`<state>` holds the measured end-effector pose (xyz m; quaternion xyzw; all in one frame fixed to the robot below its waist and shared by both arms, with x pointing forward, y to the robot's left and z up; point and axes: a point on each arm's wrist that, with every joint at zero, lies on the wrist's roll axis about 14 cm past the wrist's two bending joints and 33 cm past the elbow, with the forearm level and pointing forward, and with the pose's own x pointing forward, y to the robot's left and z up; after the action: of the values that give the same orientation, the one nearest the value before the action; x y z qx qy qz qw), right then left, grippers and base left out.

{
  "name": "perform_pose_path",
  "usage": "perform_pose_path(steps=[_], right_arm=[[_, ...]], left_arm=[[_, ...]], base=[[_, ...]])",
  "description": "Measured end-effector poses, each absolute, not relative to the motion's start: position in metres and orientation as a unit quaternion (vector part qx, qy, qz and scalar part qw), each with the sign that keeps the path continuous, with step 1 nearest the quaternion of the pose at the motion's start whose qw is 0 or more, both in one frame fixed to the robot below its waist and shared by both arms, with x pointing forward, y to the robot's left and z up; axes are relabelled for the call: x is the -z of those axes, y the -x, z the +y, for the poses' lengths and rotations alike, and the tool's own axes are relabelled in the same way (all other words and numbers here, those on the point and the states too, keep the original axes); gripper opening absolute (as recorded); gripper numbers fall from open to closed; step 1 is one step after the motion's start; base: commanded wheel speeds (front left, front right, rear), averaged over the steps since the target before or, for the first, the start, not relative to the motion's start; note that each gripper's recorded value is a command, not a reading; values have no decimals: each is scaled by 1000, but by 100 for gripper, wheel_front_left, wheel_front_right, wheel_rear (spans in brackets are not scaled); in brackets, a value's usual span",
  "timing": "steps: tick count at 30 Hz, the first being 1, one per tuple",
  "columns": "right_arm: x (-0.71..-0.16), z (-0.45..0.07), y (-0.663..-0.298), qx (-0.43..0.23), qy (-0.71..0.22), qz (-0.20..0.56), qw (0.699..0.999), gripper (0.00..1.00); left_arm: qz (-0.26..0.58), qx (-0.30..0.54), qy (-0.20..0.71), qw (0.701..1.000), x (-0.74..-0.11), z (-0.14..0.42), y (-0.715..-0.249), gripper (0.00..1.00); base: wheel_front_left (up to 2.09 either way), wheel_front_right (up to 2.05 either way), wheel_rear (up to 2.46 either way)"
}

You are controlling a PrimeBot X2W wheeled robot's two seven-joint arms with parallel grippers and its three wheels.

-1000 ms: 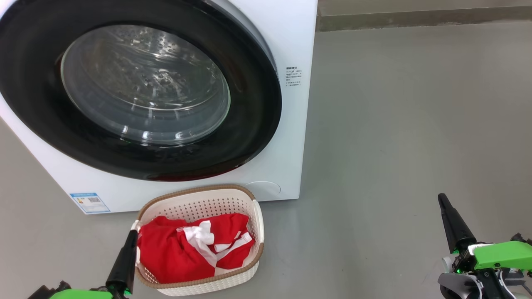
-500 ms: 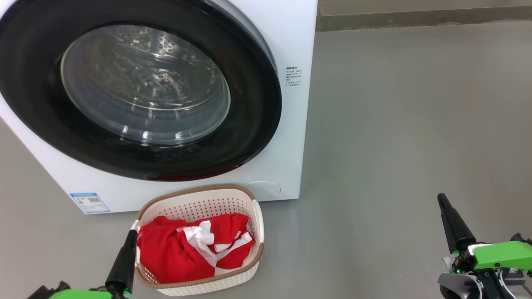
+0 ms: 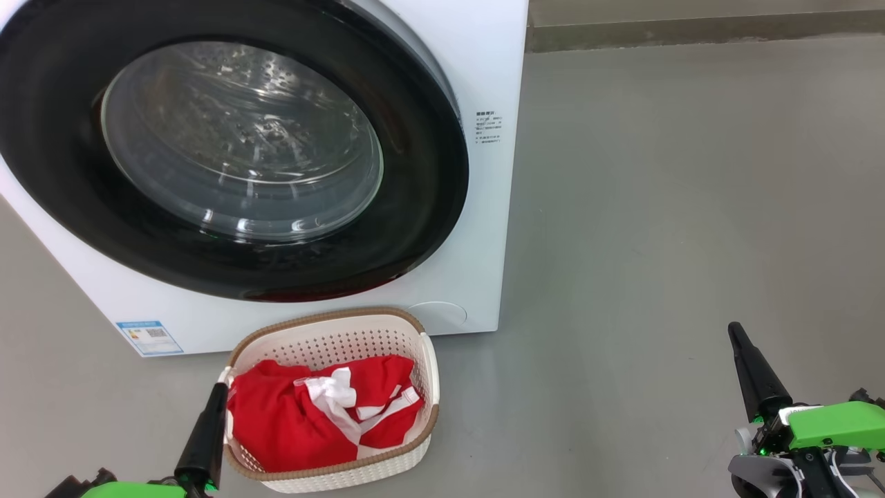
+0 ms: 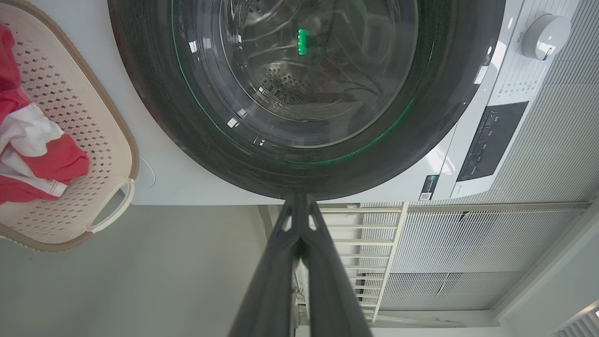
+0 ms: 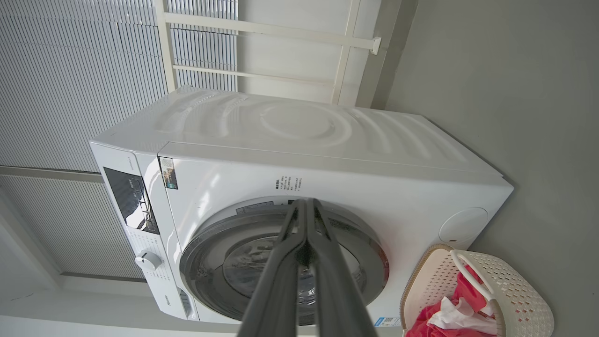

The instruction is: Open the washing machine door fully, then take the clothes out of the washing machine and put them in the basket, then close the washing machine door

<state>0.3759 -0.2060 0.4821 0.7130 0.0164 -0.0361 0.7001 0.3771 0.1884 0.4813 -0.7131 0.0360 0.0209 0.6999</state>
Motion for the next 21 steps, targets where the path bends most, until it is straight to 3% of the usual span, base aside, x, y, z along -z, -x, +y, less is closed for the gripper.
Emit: perform_pose_path(steps=[21], right_arm=[[-482, -206, -376, 36, -713, 16, 700, 0]], left_arm=[[36, -21, 712, 701, -481, 189, -377, 0]], base=[[0, 0, 0]])
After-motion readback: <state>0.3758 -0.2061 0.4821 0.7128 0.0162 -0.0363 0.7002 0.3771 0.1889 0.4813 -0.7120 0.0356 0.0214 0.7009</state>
